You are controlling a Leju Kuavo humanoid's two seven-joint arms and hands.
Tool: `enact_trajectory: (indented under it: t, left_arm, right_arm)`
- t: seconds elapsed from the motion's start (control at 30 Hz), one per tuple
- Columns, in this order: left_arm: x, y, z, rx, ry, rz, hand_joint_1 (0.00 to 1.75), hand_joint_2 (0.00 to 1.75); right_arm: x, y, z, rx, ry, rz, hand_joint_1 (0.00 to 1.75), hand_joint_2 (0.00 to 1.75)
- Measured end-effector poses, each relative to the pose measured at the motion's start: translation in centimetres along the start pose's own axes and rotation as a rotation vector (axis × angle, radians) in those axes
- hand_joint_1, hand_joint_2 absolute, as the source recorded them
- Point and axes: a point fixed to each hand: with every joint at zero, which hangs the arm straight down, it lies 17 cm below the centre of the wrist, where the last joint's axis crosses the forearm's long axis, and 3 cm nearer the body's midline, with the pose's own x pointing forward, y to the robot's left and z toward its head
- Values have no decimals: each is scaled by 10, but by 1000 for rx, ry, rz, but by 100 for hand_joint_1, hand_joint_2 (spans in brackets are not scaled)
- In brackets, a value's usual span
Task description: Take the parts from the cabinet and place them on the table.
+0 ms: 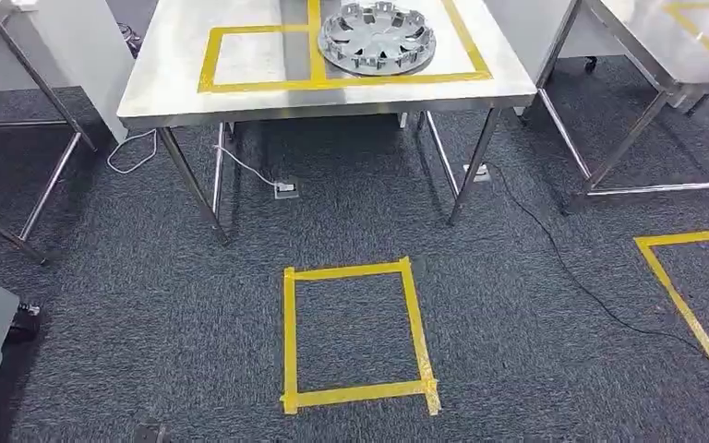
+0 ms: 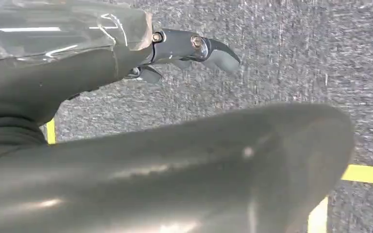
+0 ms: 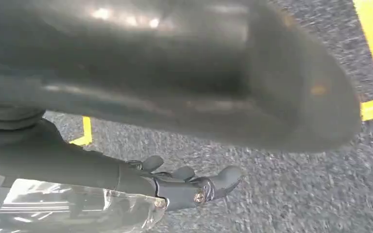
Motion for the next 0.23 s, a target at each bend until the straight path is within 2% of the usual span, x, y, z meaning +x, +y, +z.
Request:
enact_trajectory:
  t: [0.23]
  left_arm:
    - [-6,4,1,-6,7,-25,0,0]
  right_arm:
    - [-12,4,1,10,15,-12,0,0]
